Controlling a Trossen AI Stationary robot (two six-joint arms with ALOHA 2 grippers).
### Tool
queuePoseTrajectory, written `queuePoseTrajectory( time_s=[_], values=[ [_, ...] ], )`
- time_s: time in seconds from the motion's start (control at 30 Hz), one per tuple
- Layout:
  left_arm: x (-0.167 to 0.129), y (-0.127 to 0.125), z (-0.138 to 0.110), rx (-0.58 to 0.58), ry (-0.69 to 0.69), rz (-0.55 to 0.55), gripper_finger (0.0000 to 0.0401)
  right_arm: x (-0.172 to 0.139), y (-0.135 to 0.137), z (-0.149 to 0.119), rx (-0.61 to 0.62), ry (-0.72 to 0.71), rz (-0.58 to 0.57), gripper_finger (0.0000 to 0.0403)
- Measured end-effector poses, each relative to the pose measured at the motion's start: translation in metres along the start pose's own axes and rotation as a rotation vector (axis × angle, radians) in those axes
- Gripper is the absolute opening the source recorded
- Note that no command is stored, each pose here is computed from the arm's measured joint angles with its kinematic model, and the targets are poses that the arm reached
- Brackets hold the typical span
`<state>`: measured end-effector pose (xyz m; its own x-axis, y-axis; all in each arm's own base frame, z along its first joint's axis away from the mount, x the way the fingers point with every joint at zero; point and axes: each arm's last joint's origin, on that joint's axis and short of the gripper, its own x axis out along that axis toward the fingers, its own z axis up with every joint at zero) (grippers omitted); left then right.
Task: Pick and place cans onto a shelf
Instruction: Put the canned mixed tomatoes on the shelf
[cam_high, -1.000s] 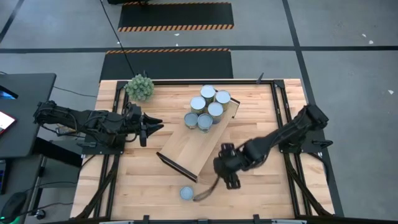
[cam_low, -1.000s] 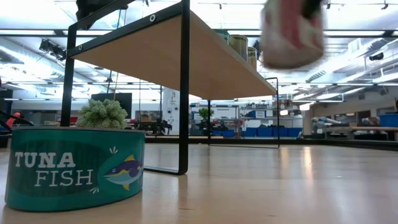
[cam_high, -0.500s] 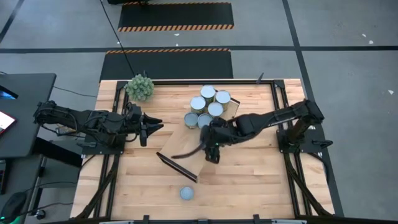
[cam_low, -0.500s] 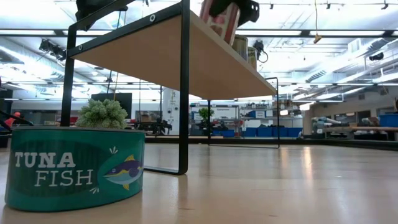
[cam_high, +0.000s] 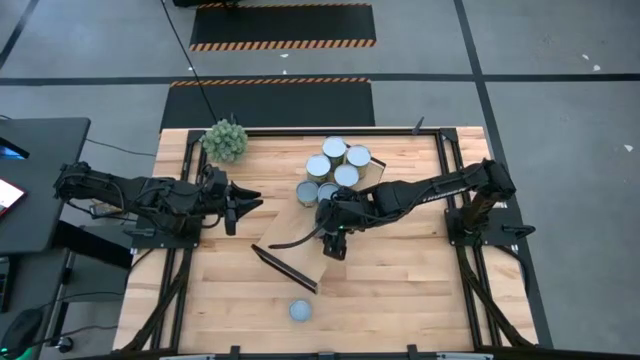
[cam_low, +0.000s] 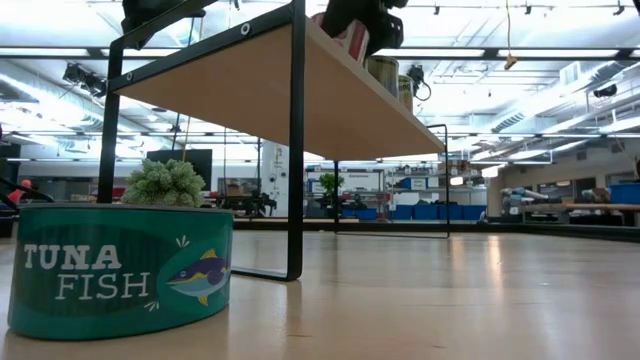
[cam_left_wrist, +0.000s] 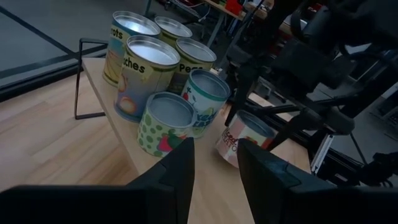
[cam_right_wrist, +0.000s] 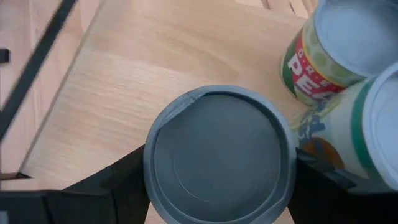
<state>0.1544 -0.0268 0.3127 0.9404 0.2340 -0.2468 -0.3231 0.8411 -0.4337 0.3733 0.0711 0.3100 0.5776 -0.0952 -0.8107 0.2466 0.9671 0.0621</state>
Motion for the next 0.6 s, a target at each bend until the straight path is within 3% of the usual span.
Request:
queuePoseTrajectory(
  time_s=[0.23, 0.6],
  values=[
    [0.0001, -0.0001, 0.0001, 0.000, -0.001, -0.001, 0.0128, 0.0016, 0.0003, -0.0001, -0.010, -0.011, 0.002, 0.0307],
    [0.0001, -0.0001, 0.0002, 0.001, -0.001, -0.001, 0.0128, 0.0042, -0.0027, -0.0010, -0.033, -0.007, -0.016, 0.0389]
  ],
)
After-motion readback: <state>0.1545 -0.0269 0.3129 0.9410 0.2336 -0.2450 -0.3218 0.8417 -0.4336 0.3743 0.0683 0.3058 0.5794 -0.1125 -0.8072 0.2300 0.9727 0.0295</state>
